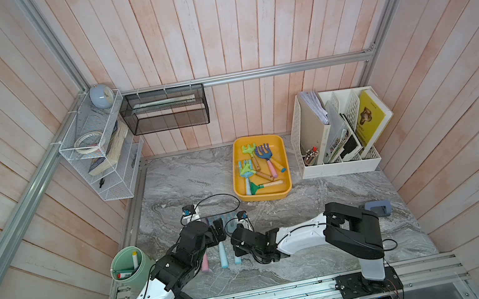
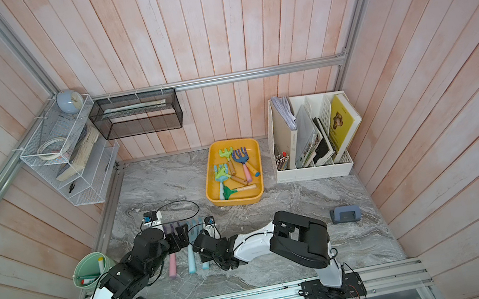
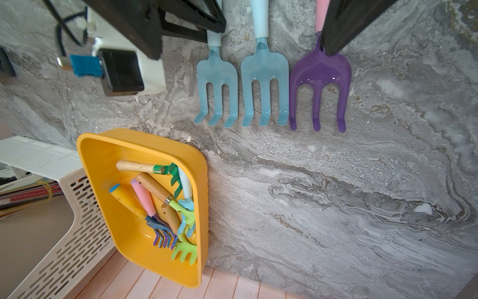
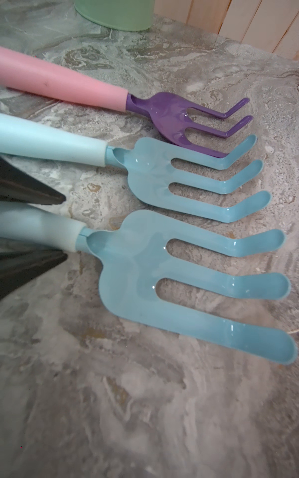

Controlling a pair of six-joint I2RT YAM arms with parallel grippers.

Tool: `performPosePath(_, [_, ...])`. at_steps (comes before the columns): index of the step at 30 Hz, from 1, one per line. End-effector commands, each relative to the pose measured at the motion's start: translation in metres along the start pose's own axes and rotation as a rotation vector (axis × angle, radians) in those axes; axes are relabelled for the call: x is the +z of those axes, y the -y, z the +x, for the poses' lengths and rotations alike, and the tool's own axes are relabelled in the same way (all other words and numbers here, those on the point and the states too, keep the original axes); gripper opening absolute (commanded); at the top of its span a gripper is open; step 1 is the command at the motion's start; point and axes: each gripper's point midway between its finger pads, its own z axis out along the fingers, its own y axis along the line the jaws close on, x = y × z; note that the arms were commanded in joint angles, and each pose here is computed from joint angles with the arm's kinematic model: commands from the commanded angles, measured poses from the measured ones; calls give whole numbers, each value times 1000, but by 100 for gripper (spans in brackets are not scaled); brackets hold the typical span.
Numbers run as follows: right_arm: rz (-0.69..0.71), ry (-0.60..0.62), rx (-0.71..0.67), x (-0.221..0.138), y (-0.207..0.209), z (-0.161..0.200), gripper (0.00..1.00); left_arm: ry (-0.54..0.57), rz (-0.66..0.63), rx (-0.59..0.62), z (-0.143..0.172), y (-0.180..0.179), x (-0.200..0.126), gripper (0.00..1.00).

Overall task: Take the hand rake out of the storage box
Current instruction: Place the rake at the center of the board.

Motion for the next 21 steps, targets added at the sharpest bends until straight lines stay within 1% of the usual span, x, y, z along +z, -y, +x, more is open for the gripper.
performPosePath(1, [120,-114,-87,3,39,36,30,3,-5,-4,2,-2,1,100])
performPosePath(5, [102,-122,-103,5,34,38,26,4,-5,-5,2,-2,0,100])
performPosePath(9, [103,-113,-97,3,36,36,26,4,-6,-4,2,-2,1,100])
performPosePath(11, [114,-106,-87,2,39,36,30,4,-5,-5,2,-2,0,100])
performPosePath(14, [120,-97,-73,1,41,34,32,4,-4,-5,2,-2,0,100])
performPosePath(15, [121,-96,-67,1,41,35,34,3,-4,-5,2,-2,1,100])
performPosePath(18, [87,-99,-58,1,35,35,35,0,-6,-2,3,-2,1,100])
performPosePath(21, [30,-102,-61,-3,25,34,43,-2,-5,0,3,-2,2,100])
